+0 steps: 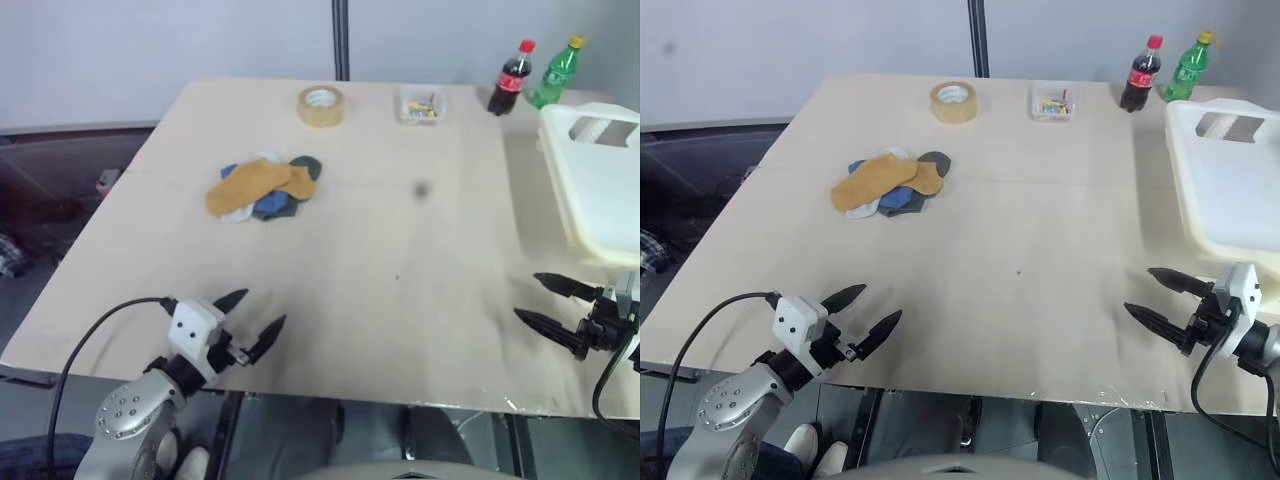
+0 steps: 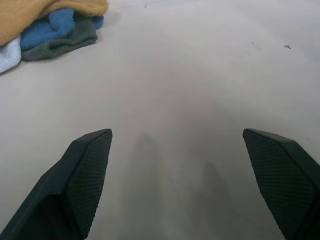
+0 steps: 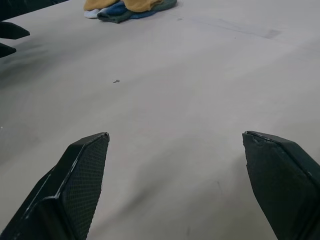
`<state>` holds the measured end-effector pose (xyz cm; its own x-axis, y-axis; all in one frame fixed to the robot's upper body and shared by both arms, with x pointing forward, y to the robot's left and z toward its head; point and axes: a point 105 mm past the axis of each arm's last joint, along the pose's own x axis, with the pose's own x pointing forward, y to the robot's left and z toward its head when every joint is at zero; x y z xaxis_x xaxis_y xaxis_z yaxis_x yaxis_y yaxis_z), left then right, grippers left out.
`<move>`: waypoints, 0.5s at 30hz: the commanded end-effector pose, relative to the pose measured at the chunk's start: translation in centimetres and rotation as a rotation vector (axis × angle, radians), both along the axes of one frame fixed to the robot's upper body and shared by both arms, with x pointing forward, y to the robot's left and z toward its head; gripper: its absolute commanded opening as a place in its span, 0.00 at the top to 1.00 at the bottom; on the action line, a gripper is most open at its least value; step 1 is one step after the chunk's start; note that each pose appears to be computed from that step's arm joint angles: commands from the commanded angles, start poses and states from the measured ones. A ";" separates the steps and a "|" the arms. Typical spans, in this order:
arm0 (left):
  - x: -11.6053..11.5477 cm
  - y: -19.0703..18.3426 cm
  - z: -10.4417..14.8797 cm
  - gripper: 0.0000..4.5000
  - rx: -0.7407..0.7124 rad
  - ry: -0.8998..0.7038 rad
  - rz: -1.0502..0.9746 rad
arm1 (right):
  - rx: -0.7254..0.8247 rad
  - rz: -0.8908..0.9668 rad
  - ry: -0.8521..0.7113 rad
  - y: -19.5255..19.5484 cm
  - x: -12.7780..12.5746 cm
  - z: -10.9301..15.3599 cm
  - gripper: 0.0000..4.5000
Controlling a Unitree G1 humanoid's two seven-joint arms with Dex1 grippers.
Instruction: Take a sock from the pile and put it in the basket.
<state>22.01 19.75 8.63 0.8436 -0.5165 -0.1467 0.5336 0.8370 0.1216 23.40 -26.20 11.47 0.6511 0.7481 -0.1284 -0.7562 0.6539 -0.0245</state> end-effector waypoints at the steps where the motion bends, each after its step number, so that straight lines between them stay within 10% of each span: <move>1: 0.0 0.1 1.8 0.00 0.002 -0.064 -0.026 | -0.010 0.037 -0.041 0.4 -0.9 1.1 0.02; 15: 1.0 0.5 2.7 0.00 0.002 -0.093 -0.033 | 0.025 0.067 -0.070 2.1 -1.1 1.7 0.02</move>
